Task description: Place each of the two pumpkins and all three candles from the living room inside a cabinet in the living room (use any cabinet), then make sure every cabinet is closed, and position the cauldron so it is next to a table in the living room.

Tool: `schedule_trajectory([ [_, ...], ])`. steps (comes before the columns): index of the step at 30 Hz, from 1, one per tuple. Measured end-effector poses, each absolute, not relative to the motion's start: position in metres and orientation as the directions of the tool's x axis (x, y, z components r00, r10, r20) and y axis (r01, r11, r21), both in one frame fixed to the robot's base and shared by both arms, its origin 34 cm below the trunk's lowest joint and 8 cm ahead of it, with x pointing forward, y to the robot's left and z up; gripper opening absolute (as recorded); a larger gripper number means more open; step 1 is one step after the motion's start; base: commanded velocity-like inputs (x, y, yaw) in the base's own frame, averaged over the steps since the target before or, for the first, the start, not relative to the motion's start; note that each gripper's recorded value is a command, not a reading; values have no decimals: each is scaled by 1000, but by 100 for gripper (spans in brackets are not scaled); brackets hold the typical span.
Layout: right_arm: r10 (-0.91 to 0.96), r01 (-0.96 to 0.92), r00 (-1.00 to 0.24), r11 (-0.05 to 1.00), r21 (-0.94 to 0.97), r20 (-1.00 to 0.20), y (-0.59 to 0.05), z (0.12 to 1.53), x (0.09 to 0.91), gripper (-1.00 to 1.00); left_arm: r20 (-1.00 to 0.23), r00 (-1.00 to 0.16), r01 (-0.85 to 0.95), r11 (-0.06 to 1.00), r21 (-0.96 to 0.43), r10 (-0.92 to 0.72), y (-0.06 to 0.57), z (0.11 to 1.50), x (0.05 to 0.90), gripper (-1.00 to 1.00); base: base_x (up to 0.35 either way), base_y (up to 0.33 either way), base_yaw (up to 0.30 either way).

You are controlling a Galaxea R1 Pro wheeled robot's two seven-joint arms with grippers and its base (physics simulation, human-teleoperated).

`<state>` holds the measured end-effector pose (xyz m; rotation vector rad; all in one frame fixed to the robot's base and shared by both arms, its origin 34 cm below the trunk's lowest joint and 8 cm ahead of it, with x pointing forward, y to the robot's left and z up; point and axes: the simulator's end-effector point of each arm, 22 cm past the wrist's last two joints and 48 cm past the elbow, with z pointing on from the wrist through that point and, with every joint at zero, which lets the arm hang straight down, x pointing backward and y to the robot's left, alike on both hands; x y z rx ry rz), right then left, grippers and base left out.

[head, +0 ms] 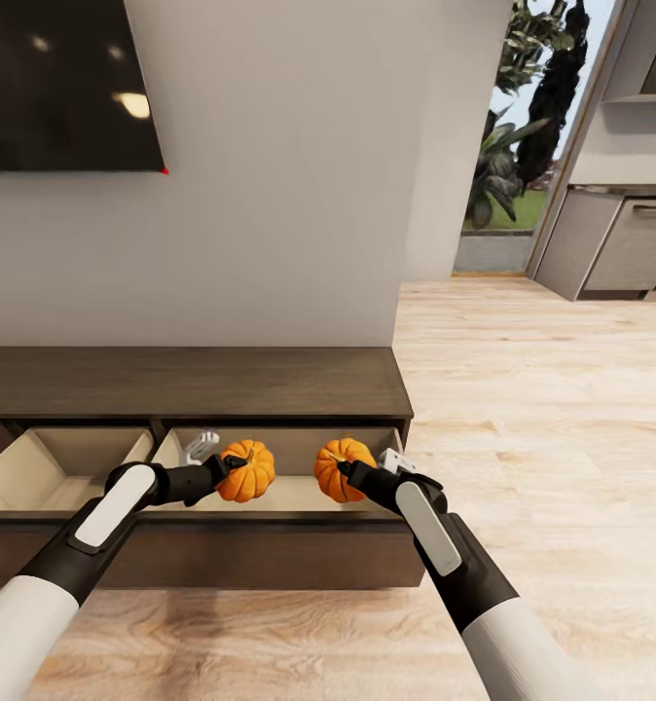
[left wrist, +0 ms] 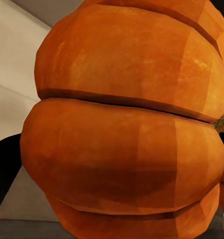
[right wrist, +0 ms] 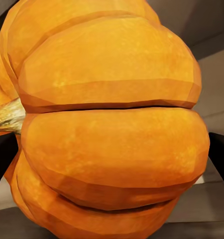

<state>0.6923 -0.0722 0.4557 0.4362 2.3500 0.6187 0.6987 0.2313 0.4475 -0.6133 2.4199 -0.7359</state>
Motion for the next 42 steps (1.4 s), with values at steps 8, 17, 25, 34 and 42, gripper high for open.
schedule_trajectory([
  [8,448,136,-729,835,533,-517,-69,456,691,-100,-351,-760,-263,753,-604,-547,231,445,697,-100,87,0,0],
  [17,449,136,-729,835,533,-517,-69,456,691,-100,-352,-760,-260,752,-606,-546,230,447,697,-100,71,16,0],
  [25,447,138,-733,836,531,-513,-69,453,691,-100,-349,-762,-261,751,-607,-546,230,445,697,-100,19,12,0],
  [34,447,157,-752,836,526,-485,-69,430,689,-100,-321,-774,-281,750,-599,-545,230,422,695,-100,1,0,0],
  [42,448,165,-759,835,525,-473,-68,420,688,-100,-307,-779,-291,749,-595,-547,230,411,694,-100,0,0,0],
])
